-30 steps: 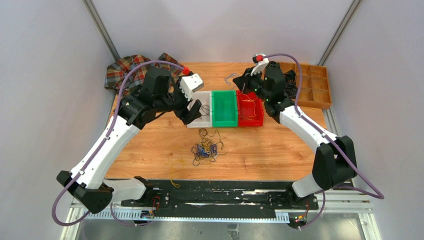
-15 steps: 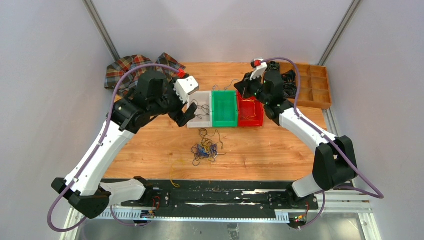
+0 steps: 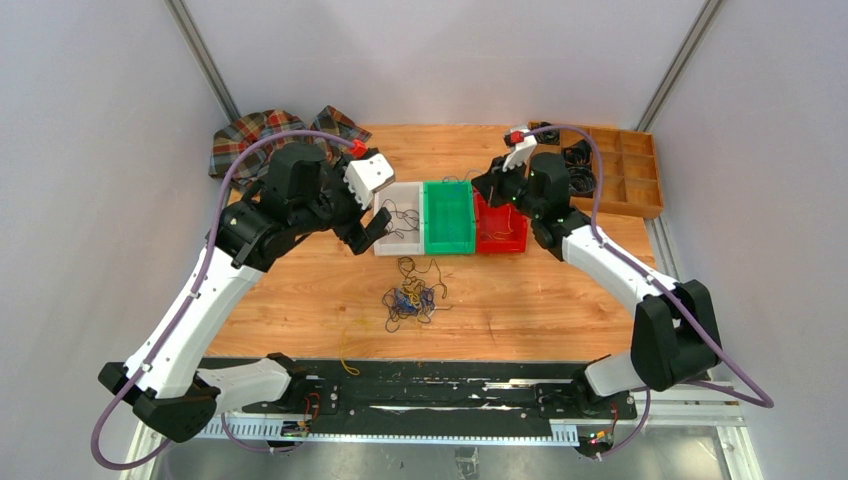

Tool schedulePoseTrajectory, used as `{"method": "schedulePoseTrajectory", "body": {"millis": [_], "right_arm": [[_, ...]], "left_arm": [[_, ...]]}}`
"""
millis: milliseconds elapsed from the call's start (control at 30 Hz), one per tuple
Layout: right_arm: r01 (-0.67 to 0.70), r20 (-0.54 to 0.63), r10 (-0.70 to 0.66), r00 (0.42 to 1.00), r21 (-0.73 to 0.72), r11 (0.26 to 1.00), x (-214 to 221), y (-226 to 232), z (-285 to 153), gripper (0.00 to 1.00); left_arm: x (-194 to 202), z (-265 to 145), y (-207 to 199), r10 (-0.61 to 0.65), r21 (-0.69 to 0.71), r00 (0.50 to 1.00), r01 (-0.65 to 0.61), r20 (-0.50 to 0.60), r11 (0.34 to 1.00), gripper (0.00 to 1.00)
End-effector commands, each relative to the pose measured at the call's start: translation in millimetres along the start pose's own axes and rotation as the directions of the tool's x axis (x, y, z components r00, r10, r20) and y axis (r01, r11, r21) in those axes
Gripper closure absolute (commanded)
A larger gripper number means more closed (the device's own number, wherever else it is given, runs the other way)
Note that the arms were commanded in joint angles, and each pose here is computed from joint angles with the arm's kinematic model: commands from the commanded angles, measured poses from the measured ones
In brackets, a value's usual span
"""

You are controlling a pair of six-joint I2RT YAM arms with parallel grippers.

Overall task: Untangle the cables
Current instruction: Place the cable in the bin.

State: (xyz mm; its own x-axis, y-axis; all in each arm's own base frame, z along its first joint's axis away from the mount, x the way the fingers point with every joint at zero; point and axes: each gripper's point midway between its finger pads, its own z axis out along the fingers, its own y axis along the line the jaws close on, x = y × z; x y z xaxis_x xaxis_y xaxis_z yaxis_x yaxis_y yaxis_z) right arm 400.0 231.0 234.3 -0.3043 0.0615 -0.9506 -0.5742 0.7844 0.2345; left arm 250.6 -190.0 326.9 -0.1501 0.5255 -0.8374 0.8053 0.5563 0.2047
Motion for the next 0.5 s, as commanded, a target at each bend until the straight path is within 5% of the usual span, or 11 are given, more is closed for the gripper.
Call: {"method": "schedulePoseTrajectory", "body": {"millis": [0,467], "right_arm": [[0.041,0.036,-0.041,0.998,-0.009,0.999,-5.6,6.6,-10.8,0.99],[0.044,0.010,-0.044,0.999,-0.006,0.999,1.6,7.4,-5.6,0.99]], "left_arm": [[-7.0,-7.7,0.5,0.017,-0.010,1.000,-0.017,0.021,1.000,0.15],[-8.6,-9.7,-0.8,0.019,-0.005,0.999,-0.019,0.030,1.000,0.15]]}}
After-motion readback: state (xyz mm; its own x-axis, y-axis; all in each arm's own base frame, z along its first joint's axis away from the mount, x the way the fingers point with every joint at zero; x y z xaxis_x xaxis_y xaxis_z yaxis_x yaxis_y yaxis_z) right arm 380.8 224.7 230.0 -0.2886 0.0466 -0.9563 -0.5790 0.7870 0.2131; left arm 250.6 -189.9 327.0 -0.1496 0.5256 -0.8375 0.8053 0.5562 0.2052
